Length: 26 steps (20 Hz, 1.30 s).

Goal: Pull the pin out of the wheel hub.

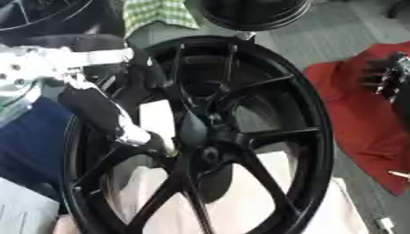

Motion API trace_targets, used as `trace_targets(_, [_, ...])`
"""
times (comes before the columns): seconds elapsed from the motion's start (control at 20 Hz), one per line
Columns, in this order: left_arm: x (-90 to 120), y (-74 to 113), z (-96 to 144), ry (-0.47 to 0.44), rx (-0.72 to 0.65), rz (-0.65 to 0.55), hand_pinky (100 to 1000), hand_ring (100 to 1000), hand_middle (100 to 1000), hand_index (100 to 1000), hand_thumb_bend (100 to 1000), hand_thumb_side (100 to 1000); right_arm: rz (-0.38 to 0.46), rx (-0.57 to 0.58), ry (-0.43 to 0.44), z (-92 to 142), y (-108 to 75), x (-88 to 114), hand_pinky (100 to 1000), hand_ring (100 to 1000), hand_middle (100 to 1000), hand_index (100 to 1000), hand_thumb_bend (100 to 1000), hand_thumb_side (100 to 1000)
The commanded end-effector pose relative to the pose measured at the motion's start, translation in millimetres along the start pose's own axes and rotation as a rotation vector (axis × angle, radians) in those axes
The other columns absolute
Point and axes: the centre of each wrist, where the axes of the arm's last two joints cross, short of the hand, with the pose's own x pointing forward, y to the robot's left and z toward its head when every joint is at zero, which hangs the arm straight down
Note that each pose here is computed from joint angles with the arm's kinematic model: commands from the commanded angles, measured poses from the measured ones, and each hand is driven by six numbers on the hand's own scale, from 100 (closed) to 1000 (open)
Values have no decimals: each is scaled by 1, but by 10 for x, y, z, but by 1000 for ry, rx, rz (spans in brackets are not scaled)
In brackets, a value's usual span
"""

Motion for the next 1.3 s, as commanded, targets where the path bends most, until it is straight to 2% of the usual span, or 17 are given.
trace_targets(0.05, [-9,87,1,69,-65,32,777,741,674,795,631,295,25,2,-19,-25,-44,71,774,719,677,759,100,902])
trace_targets(0.25, [1,84,-17,51,-78,25,764,702,618,747,604,278,24,3,-17,-23,-40,62,774,719,677,759,100,903])
trace_targets(0.6, [83,105,40,15,-75,-6,739,658,570,701,563,241,23,2,-13,-19,-42,51,774,719,677,759,100,904])
trace_targets(1.0, [113,76,31,102,-102,-86,765,699,630,764,572,291,25,2,-9,-10,-50,42,774,719,677,759,100,906])
trace_targets(1.15, [114,77,15,132,-98,-112,767,698,626,769,558,292,25,3,-6,-4,-52,31,774,719,677,759,100,907])
trace_targets(1.3, [111,87,15,139,-99,-115,760,678,592,735,540,280,24,3,-3,-2,-50,24,774,719,677,760,100,908])
